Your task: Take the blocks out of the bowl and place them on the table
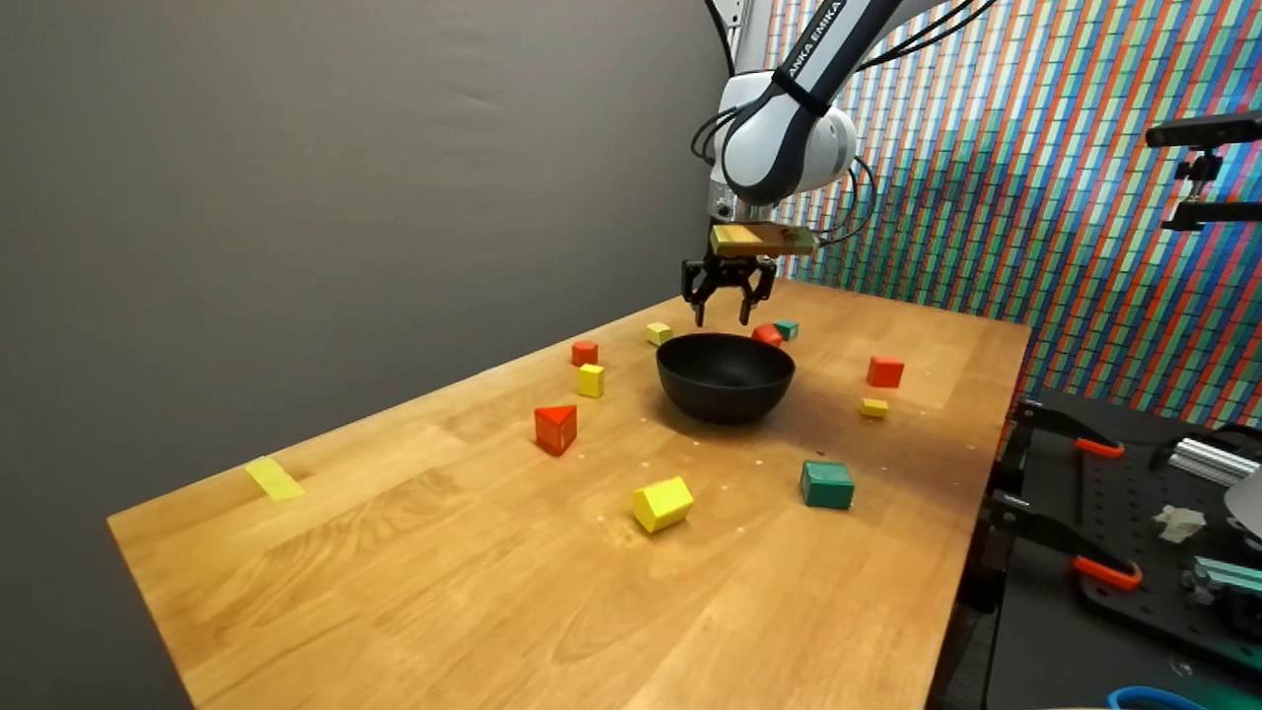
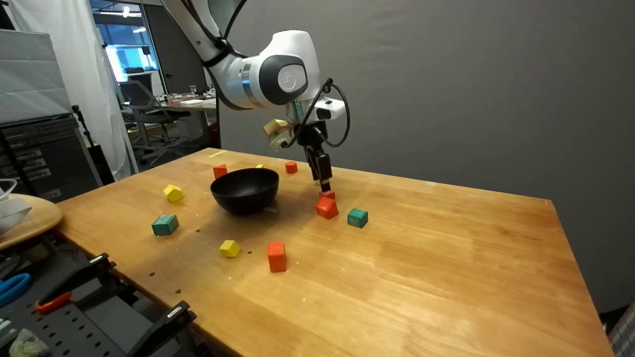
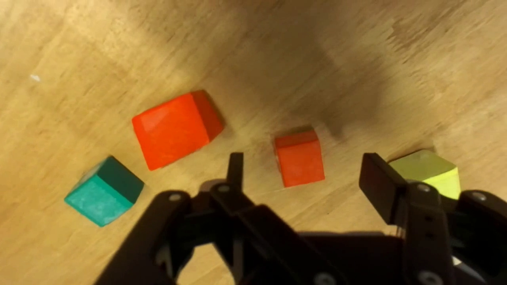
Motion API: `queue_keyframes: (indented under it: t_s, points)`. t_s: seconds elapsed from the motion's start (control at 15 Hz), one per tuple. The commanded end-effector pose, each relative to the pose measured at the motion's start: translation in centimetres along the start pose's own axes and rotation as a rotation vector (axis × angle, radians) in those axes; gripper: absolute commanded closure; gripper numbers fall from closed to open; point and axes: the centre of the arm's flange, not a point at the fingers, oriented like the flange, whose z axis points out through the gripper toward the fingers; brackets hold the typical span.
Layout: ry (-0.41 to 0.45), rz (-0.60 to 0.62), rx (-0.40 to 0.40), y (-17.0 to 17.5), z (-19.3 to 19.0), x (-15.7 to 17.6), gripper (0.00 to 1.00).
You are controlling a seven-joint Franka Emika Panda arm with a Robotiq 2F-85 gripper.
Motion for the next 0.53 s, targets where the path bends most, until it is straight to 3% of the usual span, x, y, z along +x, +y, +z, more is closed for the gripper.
queue_keyframes:
  t_s: [0.0,0.2,0.4,0.47]
  points:
    - [0.024,-0.015,0.018,0.5,-5.5,-1.1,0.0]
    - [0.129,-0.035,0.025,1.9,-10.8,-3.4,0.0]
    - [0.277,-0.047,0.081,3.4,-14.6,-6.5,0.0]
    - [0.195,-0.059,0.054,1.3,-11.0,-2.4,0.0]
